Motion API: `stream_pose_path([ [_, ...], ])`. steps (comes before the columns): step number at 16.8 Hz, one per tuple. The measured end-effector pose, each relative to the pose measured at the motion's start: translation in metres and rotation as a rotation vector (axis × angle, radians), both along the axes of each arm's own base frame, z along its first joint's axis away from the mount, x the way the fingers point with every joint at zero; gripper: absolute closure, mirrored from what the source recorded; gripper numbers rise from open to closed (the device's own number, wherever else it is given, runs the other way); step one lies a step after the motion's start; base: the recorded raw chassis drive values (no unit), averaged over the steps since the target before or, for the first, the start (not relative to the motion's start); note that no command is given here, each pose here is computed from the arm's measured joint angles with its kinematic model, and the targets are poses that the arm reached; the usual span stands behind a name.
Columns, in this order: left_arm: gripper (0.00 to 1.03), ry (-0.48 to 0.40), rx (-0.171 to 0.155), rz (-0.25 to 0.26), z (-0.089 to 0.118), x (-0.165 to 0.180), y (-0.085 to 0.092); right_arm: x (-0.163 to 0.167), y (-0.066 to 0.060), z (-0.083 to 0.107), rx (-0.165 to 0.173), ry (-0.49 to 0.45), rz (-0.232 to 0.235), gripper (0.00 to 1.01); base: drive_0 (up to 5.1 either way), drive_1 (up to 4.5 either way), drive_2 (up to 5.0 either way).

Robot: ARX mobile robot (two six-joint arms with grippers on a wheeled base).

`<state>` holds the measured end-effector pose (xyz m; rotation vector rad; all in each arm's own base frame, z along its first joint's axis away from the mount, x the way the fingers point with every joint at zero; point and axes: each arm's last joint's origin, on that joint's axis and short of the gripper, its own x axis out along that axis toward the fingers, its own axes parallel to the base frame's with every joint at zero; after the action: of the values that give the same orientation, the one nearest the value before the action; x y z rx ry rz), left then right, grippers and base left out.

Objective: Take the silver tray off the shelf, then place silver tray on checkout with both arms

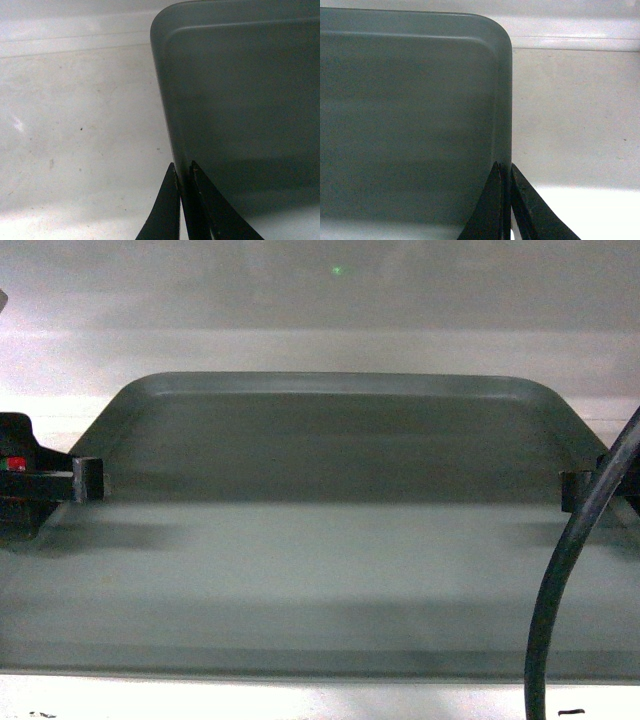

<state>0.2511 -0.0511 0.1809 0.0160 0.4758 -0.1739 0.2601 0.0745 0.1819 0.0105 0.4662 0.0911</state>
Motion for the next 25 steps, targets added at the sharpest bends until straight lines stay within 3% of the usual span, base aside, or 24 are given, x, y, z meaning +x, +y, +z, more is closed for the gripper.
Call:
stream_pose_path([
  [5, 0.99, -0.004, 0.018, -0.005, 0.0078, -0.0040, -0.0015, -0.0029, -0.0019, 0.0019, 0.000, 0.018, -0.002, 0.98, 0.0, 0.00, 0.0],
  [19, 0.99, -0.010, 0.019, -0.005, 0.0082, -0.0040, -0.0015, -0.0024, -0.0015, 0.0026, 0.002, 0.009, 0.002, 0.98, 0.0, 0.00, 0.0],
  [25, 0.99, -0.023, 0.016, -0.004, 0.0095, -0.0035, -0.0016, -0.0008, -0.0011, 0.0058, 0.002, -0.012, 0.004, 0.98, 0.0, -3.48, 3.4],
])
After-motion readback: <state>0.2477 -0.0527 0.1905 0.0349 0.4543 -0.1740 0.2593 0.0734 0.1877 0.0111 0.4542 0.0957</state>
